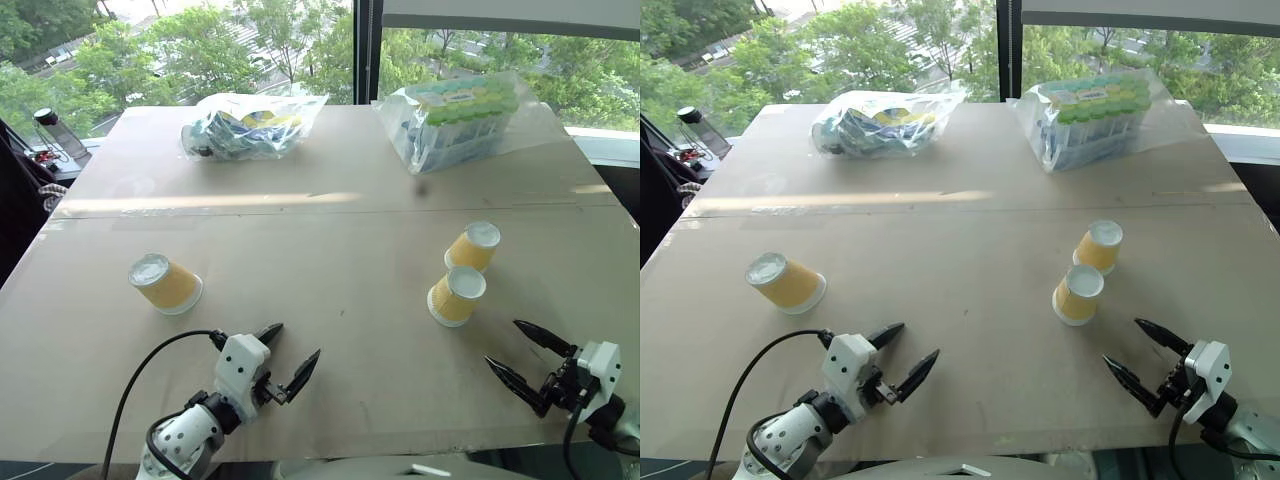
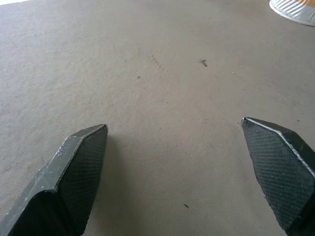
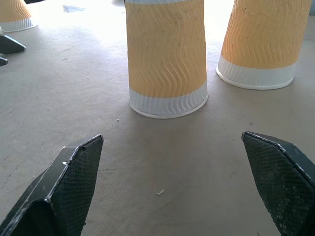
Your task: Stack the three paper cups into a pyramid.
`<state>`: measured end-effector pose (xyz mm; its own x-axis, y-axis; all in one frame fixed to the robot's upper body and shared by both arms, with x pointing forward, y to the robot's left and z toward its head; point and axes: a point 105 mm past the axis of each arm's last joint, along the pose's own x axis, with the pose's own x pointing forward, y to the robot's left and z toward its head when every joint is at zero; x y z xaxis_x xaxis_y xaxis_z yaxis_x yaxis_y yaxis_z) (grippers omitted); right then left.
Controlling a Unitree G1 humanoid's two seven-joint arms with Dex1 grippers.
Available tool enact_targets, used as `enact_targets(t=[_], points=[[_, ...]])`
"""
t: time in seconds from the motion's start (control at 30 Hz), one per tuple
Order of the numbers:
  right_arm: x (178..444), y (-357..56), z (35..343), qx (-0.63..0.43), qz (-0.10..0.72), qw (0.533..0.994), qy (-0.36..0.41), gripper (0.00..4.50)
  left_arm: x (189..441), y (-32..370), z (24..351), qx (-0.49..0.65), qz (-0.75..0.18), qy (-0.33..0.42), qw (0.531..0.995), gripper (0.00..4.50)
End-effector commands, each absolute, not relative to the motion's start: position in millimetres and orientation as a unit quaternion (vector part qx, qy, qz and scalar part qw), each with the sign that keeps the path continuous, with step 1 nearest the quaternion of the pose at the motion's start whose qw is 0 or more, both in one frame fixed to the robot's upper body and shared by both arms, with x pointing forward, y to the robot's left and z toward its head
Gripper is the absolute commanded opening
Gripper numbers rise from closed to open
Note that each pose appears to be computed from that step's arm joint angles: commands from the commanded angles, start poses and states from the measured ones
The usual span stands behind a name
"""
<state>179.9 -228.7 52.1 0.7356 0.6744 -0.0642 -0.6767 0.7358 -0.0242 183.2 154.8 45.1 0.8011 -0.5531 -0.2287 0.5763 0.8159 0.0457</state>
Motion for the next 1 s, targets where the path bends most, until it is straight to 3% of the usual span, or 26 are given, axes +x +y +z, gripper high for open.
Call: enact_targets(t=[0.03,0.77,1.0], points=[[182,-238,62,-0.039,0.358,0.933,0.017,4.50,178,156,46,0.055,-0.298,0.106,0.947,4.47],[186,-223,67,-0.038,0.361,0.931,0.019,4.50,183,158,55,0.054,-0.330,0.082,0.939,4.47],[204,-209,89,-0.047,0.365,0.929,-0.021,4.50,188,144,77,0.050,-0.395,0.054,0.916,4.47]])
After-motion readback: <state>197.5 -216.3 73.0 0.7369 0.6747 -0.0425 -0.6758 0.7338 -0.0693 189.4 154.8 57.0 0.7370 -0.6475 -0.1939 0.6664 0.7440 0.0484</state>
